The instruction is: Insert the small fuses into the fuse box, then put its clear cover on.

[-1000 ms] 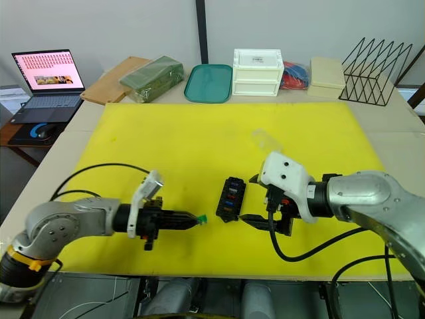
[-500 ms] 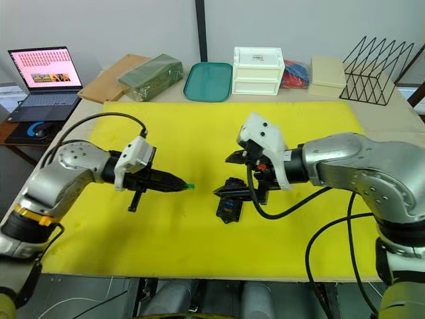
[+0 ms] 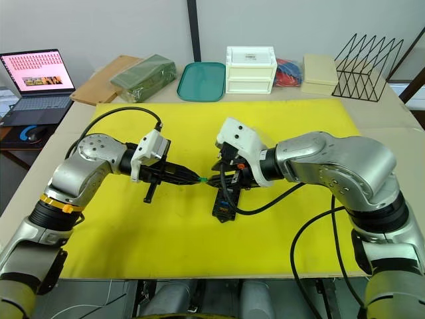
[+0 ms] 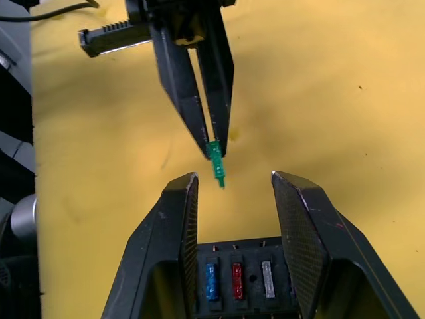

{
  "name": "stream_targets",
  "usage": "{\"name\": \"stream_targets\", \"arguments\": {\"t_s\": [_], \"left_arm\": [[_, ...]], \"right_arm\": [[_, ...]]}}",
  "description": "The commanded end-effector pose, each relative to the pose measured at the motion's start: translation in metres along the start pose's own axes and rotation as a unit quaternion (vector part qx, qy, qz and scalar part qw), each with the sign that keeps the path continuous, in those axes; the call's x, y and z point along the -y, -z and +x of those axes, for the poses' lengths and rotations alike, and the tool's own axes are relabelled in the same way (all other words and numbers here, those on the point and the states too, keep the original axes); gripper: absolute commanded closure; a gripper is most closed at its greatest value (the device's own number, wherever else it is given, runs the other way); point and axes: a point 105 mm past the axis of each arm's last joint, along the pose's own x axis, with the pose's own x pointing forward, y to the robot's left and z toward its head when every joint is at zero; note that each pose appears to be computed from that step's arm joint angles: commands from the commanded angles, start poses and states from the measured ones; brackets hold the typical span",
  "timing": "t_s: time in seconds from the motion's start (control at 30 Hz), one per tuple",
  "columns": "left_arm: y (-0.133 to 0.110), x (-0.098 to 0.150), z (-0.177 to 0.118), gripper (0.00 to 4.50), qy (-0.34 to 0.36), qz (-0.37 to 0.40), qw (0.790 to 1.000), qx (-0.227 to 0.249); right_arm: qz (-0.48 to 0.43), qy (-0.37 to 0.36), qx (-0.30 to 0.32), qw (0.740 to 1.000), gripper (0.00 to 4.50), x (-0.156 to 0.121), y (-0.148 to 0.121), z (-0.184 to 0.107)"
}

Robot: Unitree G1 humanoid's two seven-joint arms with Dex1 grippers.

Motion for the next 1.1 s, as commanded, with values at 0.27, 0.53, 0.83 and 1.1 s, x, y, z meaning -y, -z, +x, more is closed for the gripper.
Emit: {"name": "stream_targets", "arguments": {"t_s": [0.27,0.53,0.83,1.1], "left_arm": [[-0.0111,-0.002,0.0013,4.5,-0.011,0.022,1.0,0.01],[-0.0087,-0.0038,0.0015,4.5,-0.015,0.023,1.0,0.005],[-0.0068,-0.0062,0.0024,4.5,-0.02,0.024,1.0,0.003],[-0.0051,-0.0059,0.0026,4.5,-0.024,0.025,0.999,0.003]], "right_arm": [[-0.02,0.004,0.008,1.0,2.69,-0.0003,-0.0105,0.0001],[-0.021,0.001,0.002,1.0,3.21,-0.0014,-0.0077,0.0007],[-0.023,0.003,-0.005,1.0,3.21,-0.0012,-0.0041,0.0023],[-0.027,0.002,-0.005,1.0,3.21,-0.0019,-0.0035,0.0028]]}}
